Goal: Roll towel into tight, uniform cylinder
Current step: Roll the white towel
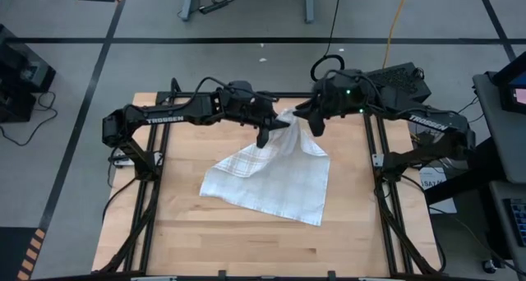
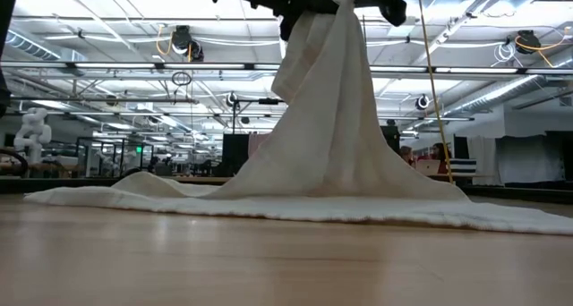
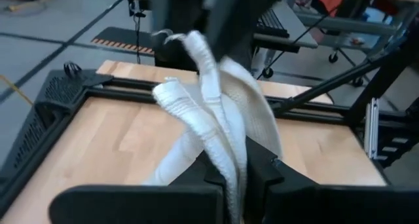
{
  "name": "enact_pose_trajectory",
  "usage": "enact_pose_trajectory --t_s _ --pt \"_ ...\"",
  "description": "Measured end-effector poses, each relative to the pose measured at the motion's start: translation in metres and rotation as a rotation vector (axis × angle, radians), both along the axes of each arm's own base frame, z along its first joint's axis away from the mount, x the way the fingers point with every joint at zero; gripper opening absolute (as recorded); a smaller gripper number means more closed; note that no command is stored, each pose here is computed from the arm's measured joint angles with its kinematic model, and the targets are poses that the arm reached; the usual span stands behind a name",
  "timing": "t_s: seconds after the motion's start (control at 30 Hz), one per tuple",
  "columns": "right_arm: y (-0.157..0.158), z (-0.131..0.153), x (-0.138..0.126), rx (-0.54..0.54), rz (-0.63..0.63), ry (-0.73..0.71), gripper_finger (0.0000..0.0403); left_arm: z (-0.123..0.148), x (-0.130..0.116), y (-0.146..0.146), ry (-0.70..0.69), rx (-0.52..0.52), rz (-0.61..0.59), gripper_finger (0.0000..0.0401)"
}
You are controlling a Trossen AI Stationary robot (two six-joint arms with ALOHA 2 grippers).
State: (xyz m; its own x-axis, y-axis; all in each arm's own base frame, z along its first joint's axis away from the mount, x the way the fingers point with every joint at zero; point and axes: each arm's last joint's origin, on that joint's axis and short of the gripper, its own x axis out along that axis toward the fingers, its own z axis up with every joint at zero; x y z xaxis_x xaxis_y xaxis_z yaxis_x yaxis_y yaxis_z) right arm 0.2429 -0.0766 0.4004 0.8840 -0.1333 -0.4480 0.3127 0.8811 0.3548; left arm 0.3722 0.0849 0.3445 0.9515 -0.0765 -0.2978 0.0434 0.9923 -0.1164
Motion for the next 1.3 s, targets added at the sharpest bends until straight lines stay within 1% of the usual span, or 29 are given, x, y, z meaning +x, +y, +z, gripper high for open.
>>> enact_pose_trajectory --t_s 0.1,0.17,0.27,0.37,0.43,0.53,0.67,0.77,0.87,0.97,1.03,1.1,1.2,1.3 --pt "-0.002 0.003 -0.005 0.044 0.058 -0.022 0.0143 0.001 0.000 -0.001 -0.009 0.032 -0.011 0.0020" --pt "-0.002 0.004 -0.005 0.050 0.111 -0.037 0.0158 0.002 0.000 0.000 -0.017 0.042 -0.014 0.0020" --pt "0.000 0.006 -0.003 0.007 0.174 -0.065 0.0178 0.003 0.001 0.000 -0.037 0.068 -0.024 0.0020" --pt "0.000 0.013 0.000 -0.045 0.180 -0.140 0.0184 0.004 0.001 -0.001 -0.039 0.061 -0.022 0.0020" --pt "-0.001 0.018 0.000 -0.064 0.153 -0.180 0.0174 0.004 0.001 -0.001 -0.038 0.060 -0.022 0.0020" --pt "-0.002 0.020 0.000 -0.053 0.117 -0.169 0.0136 0.004 0.001 -0.001 -0.038 0.058 -0.022 0.0020" --pt "-0.003 0.016 0.003 -0.018 0.113 -0.143 0.0089 0.005 0.000 -0.001 -0.043 0.063 -0.022 0.0020" --pt "-0.001 0.015 0.005 -0.004 0.140 -0.141 0.0072 0.008 -0.001 -0.001 -0.057 0.092 -0.028 0.0020" --pt "-0.001 0.013 0.004 0.002 0.124 -0.119 0.0070 0.013 -0.003 -0.001 -0.085 0.163 -0.041 0.0020" --pt "-0.001 0.011 0.004 0.003 0.087 -0.103 0.0074 0.016 -0.004 -0.002 -0.110 0.286 -0.071 0.0020" --pt "-0.001 0.013 0.005 -0.006 0.094 -0.116 0.0077 0.017 -0.005 -0.002 -0.119 0.376 -0.092 0.0020" --pt "-0.001 0.016 0.006 -0.002 0.095 -0.148 0.0081 0.021 -0.004 -0.002 -0.164 0.453 -0.099 0.0020" --pt "-0.001 0.022 0.008 0.057 0.093 -0.221 0.0087 0.030 -0.006 -0.001 -0.228 0.540 -0.081 0.0020" --pt "-0.004 0.026 0.007 0.144 0.114 -0.267 0.0097 0.036 -0.006 0.002 -0.262 0.579 0.008 0.0020"
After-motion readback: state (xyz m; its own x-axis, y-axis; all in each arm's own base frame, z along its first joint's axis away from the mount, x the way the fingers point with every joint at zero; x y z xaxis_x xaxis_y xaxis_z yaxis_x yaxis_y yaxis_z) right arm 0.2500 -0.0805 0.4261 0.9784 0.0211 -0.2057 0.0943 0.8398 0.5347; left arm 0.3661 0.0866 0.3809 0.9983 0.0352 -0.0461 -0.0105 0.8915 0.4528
